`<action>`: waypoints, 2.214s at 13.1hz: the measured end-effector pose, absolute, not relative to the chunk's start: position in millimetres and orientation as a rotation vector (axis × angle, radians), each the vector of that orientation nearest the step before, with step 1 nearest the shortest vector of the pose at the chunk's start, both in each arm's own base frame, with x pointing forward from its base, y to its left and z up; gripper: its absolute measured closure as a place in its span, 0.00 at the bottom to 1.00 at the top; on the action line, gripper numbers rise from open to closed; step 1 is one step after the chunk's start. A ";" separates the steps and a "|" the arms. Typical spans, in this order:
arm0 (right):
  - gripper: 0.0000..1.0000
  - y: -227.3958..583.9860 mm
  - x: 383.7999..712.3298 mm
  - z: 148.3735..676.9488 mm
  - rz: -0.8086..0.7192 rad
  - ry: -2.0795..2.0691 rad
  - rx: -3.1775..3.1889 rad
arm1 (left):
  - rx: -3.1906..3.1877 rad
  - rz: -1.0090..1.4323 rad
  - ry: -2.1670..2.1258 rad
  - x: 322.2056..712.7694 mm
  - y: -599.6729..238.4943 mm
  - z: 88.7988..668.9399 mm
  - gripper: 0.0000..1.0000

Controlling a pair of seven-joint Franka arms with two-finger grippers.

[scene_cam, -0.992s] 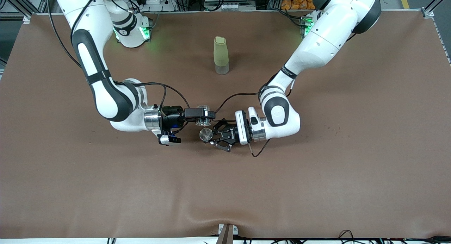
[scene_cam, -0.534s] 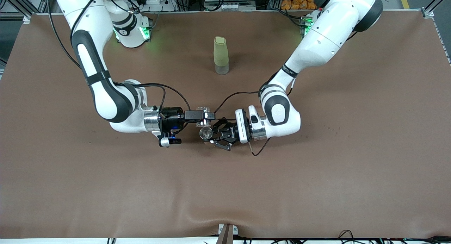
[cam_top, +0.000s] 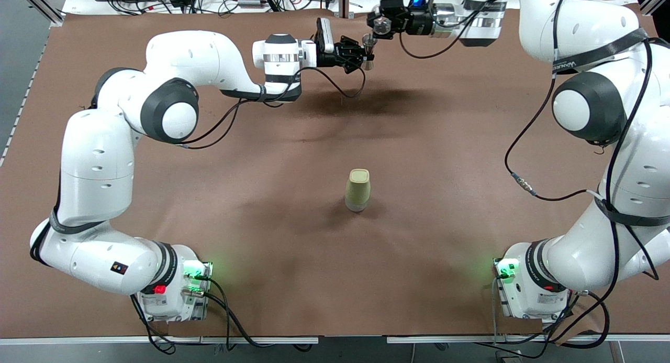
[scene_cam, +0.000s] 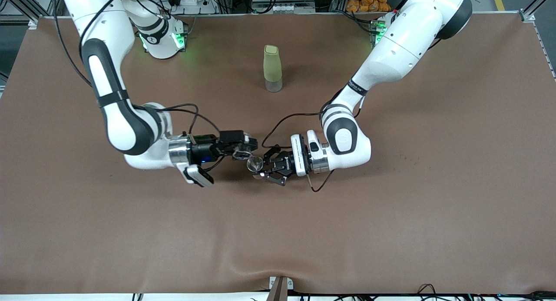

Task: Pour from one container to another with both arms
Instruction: 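Lower the beaker with the right gripper while the left gripper lowers the jigger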

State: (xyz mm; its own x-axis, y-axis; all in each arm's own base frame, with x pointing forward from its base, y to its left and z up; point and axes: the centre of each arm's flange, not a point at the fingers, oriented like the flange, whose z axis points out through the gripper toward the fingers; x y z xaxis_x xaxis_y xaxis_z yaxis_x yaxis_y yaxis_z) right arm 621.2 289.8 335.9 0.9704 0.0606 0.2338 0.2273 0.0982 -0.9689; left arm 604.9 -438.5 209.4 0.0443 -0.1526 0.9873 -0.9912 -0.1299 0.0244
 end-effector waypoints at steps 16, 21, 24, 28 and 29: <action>0.85 -18.6 615.3 310.9 -0.725 -1.252 -1.371 | 1.128 1.117 -1.374 635.4 -110.2 125.1 0.79; 0.85 -95.1 594.6 257.2 -0.877 -1.380 -1.305 | 1.144 1.033 -1.394 613.4 -20.8 94.6 0.79; 0.85 -114.6 585.3 219.9 -0.952 -1.422 -1.262 | 1.171 1.007 -1.423 608.3 14.8 91.0 0.79; 0.85 -133.8 574.0 182.5 -0.998 -1.427 -1.256 | 1.176 0.985 -1.430 604.3 34.2 91.0 0.79; 0.85 -135.2 571.0 170.0 -1.009 -1.422 -1.252 | 1.173 0.979 -1.415 602.6 36.9 91.9 0.79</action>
State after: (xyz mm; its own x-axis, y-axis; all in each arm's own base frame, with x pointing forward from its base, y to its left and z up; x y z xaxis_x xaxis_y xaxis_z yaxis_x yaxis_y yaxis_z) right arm 571.0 -135.2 170.0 -0.0194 0.2026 0.9791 0.9911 0.1332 -0.0079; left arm 602.6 36.9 91.9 -0.0171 -0.1601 0.9870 -0.9800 0.1982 0.0151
